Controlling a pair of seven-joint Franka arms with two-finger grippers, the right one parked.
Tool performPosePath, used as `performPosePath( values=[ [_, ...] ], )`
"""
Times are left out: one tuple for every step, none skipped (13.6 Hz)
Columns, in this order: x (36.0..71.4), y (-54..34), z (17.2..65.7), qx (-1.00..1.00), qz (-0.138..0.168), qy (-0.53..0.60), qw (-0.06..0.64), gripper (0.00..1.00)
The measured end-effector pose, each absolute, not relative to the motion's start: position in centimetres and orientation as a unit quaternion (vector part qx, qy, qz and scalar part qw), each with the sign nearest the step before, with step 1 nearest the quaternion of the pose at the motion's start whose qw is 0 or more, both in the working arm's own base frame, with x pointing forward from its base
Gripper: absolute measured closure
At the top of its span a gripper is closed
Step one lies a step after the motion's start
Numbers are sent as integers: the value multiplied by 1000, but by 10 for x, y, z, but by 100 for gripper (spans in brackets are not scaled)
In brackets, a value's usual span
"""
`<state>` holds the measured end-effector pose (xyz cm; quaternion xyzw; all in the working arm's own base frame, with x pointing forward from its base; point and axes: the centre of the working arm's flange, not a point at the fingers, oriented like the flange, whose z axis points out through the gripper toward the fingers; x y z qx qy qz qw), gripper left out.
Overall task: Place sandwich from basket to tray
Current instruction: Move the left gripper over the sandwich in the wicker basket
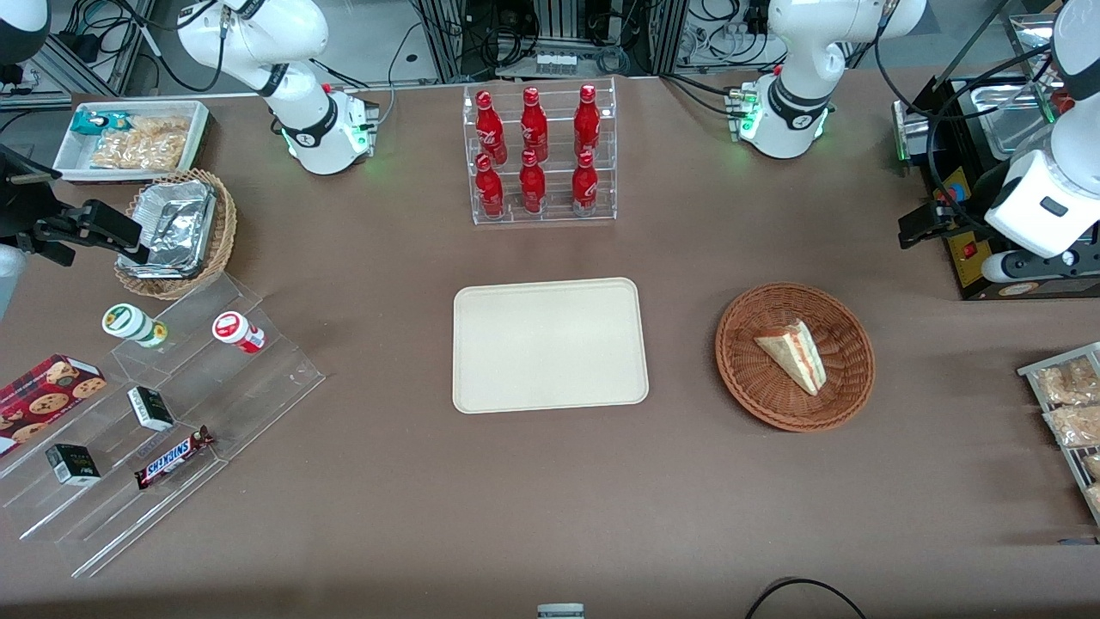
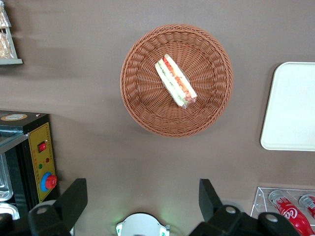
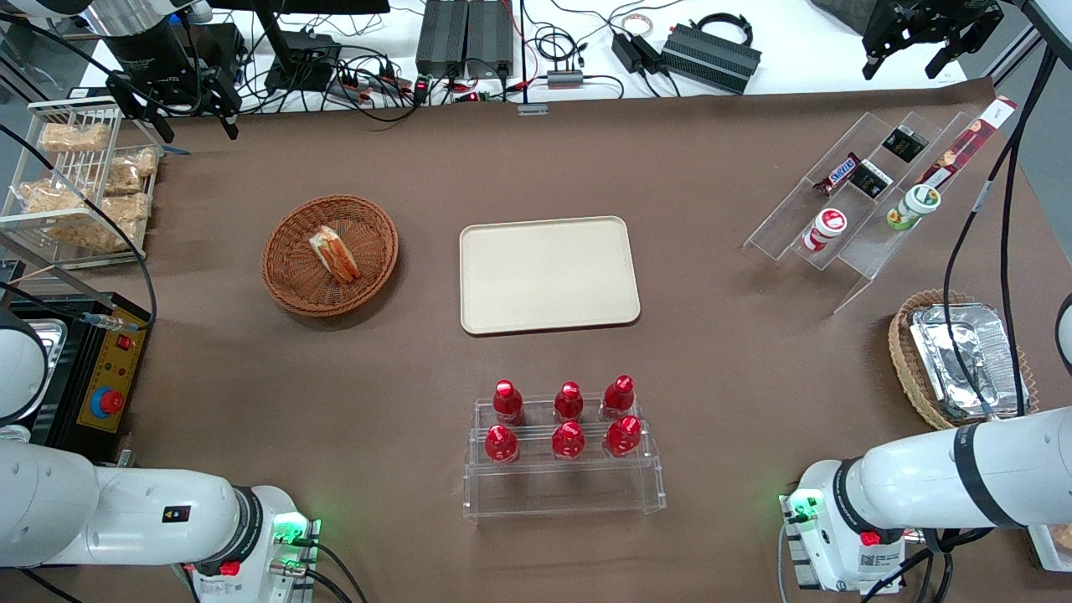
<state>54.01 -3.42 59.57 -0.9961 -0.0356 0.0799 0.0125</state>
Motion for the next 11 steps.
performPosePath(
  values=[
    [540,-34,596,-996,80,-35,12,0],
    [540,-34,595,-996,80,-34,12,0],
    [540,-34,594,-996,83,-34,13,0],
    [541,-34,589,-995,90,-34,13,0],
    [541,-35,578,-994,101,-33,15,0],
    [541,-36,561,-993,117,-32,16,0],
    [541,-37,544,-991,129,-31,17,0],
    [543,-40,525,-990,135,-28,18,0],
    [544,-43,505,-991,134,-25,18,0],
    [544,-48,487,-991,130,-20,18,0],
    [543,-55,467,-992,125,-14,19,0]
  ],
)
